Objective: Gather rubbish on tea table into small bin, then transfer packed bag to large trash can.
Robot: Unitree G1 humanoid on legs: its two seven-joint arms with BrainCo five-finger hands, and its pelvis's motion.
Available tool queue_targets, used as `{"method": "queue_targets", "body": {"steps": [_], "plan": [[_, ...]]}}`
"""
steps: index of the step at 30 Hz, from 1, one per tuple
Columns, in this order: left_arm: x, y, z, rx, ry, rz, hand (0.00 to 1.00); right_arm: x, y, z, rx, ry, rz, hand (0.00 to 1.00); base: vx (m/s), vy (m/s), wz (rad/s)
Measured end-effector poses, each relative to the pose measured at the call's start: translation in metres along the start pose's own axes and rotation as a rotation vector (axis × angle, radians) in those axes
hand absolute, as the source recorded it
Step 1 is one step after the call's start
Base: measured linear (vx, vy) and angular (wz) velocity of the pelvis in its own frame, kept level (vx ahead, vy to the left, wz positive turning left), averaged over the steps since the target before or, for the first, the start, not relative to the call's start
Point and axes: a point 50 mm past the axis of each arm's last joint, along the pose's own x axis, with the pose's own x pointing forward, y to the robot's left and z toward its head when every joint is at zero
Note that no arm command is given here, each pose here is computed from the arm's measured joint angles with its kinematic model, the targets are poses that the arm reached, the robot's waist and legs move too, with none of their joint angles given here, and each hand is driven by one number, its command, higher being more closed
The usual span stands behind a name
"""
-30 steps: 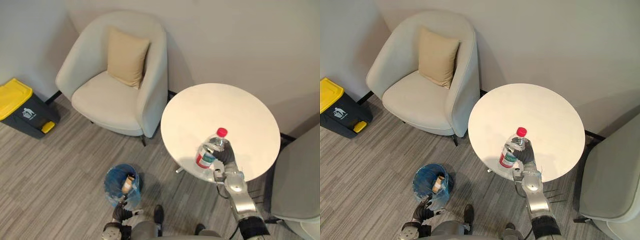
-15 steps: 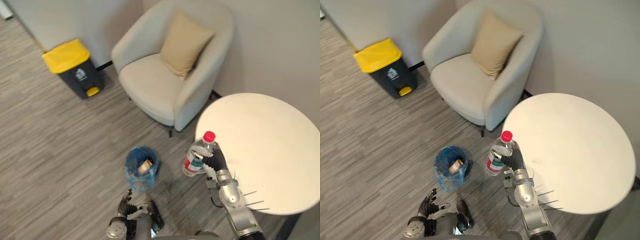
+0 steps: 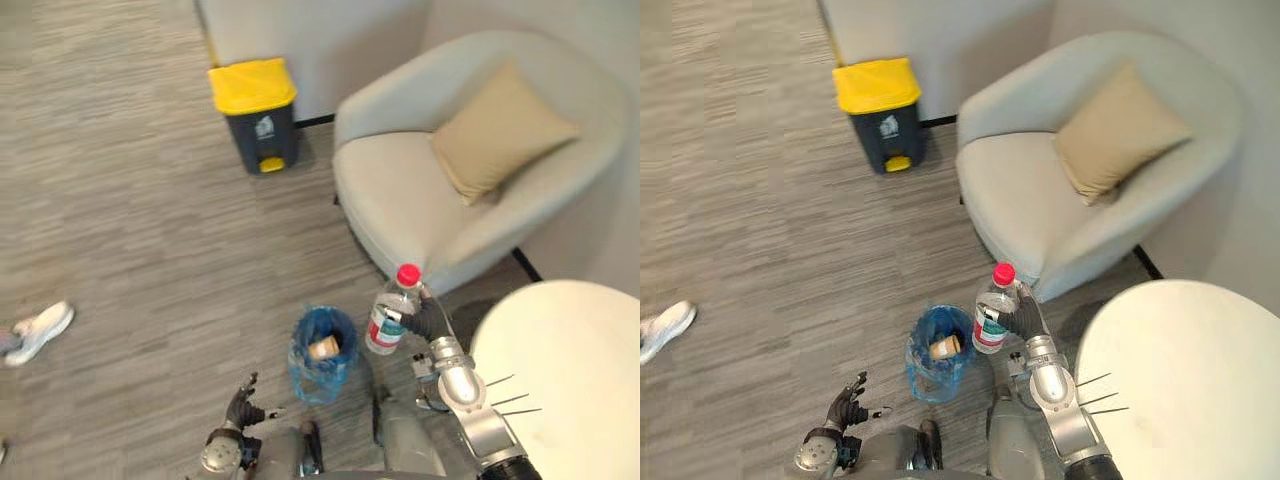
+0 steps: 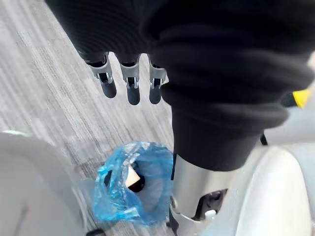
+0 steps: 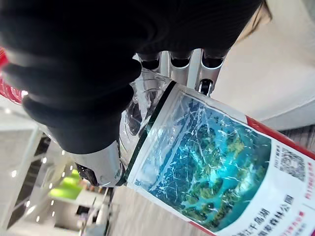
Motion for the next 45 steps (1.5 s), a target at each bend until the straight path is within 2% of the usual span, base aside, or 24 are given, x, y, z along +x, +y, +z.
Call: {"method": "queue_targets", "body": {"steps": [5,10,13,18,24,25,29,36,42,45], "plan": [[0.012,-0.004,0.031,-0.085,-0.106,0.054,0.0,0.04,0.002,0.014,-0.101,-0.064,0.018,1.0,-0.04,-0.178,0.33],[0.022,-0.004,0.064,-0.232,-0.198,0.126,0.0,0.054,0.027,0.041,-0.062,-0.157,0.01,1.0,-0.17,-0.108,0.18],[0.03,0.001,0.101,-0.327,-0.307,0.169,0.0,0.073,0.036,0.063,-0.084,-0.219,0.004,1.0,-0.2,-0.067,0.26],[0.032,0.012,0.171,-0.469,-0.54,0.205,0.0,0.106,0.017,0.111,-0.147,-0.367,-0.118,1.0,-0.18,-0.036,0.26],[0.023,0.019,0.212,-0.539,-0.693,0.205,0.0,0.131,-0.019,0.143,-0.22,-0.434,-0.227,1.0,-0.07,0.001,0.1],[0.022,0.019,0.215,-0.542,-0.707,0.204,0.0,0.133,-0.024,0.146,-0.221,-0.439,-0.242,0.0,-0.08,0.009,0.05],[0.017,0.023,0.223,-0.558,-0.752,0.203,0.0,0.144,-0.045,0.15,-0.217,-0.416,-0.312,0.0,-0.08,0.002,0.05],[0.018,0.026,0.223,-0.572,-0.747,0.202,0.0,0.143,-0.055,0.143,-0.186,-0.385,-0.353,0.0,-0.06,0.0,0.0],[0.021,0.023,0.22,-0.569,-0.718,0.194,0.0,0.125,-0.04,0.122,-0.154,-0.347,-0.322,0.0,-0.04,0.001,-0.04],[0.024,0.02,0.215,-0.564,-0.69,0.184,0.0,0.115,-0.034,0.113,-0.19,-0.351,-0.292,0.0,-0.06,0.004,-0.01]]}}
